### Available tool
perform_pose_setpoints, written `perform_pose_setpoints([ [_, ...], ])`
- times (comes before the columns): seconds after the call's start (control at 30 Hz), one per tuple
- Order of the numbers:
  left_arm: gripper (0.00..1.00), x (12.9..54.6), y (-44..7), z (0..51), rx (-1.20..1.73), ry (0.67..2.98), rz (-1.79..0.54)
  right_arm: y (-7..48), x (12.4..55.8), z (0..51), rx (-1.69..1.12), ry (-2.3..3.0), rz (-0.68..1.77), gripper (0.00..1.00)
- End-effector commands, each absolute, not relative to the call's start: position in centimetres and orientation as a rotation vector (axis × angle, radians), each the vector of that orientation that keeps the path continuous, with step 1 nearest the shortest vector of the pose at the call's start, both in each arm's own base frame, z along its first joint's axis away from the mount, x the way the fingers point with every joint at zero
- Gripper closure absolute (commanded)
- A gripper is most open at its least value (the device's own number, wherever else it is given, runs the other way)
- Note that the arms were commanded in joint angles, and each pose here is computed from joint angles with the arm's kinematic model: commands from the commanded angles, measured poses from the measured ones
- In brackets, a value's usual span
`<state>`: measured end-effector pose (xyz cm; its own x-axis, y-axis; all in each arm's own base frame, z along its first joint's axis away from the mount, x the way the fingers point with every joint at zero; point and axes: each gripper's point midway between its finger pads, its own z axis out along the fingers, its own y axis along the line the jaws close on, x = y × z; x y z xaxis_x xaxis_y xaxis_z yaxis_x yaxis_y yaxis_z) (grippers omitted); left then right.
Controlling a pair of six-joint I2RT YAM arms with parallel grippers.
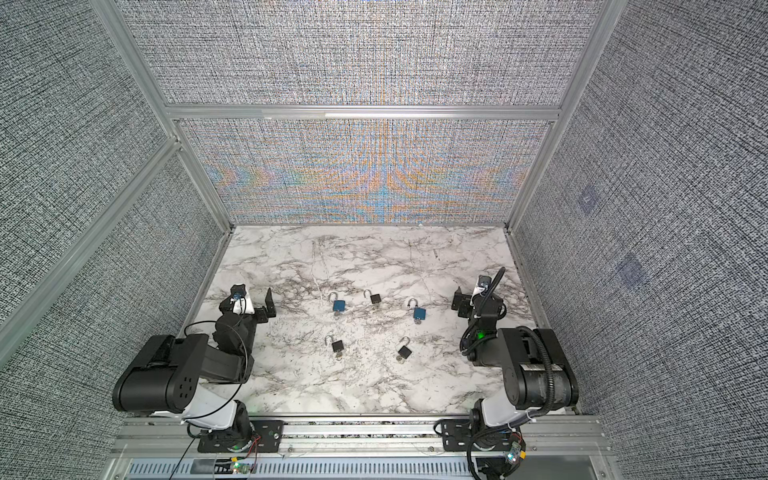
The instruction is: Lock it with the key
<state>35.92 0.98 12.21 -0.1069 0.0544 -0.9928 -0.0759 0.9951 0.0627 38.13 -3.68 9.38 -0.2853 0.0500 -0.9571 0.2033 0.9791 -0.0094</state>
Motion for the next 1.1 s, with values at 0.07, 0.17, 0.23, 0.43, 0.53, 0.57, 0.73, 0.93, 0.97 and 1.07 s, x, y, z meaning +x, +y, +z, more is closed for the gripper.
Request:
perform_pose_setpoints([
  [0.07, 0.01, 36.0, 1.0, 13.0, -0.019, 1.642, 0.106, -3.9, 38.4, 10.0, 0.191, 1.835, -0.162, 0.01],
  [0.17, 0.01, 36.0, 1.0, 13.1, -0.018, 1.639, 0.106, -3.9, 38.5, 10.0, 0.19, 1.838, -0.16, 0.01],
  [0.23, 0.01, 36.0, 1.0, 13.1, -0.02, 1.638, 0.106, -3.9, 38.5, 9.9, 0.191, 1.839, -0.16, 0.01],
  [0.43, 0.01, 36.0, 1.0, 13.1, -0.019, 1.64, 0.106, -3.9, 38.5, 10.0, 0.191, 1.837, -0.16, 0.01],
  [0.53, 0.11, 35.9, 1.0, 13.2, -0.019, 1.634, 0.107, -3.3, 38.4, 10.3, 0.152, 1.834, -0.154, 0.01],
  [0.57, 0.16, 35.9, 1.1, 13.5, -0.022, 1.626, 0.118, -2.9, 38.3, 10.5, 0.128, 1.836, -0.168, 0.01],
  [0.73, 0.31, 35.1, 2.0, 17.3, -0.092, 1.618, 0.129, -1.7, 37.9, 14.1, 0.168, 1.892, -0.238, 0.04],
  [0.93, 0.45, 35.7, 0.5, 19.0, -0.213, 1.709, -0.064, 1.8, 37.8, 16.3, 0.196, 2.028, -0.183, 0.16],
  [0.97, 0.46, 35.9, 0.1, 18.8, -0.227, 1.745, -0.085, 2.5, 37.7, 15.9, 0.205, 2.06, -0.182, 0.17],
  [1.07, 0.5, 36.3, -1.8, 18.4, -0.235, 1.832, -0.17, 5.9, 37.2, 13.6, 0.175, 2.197, -0.108, 0.2],
])
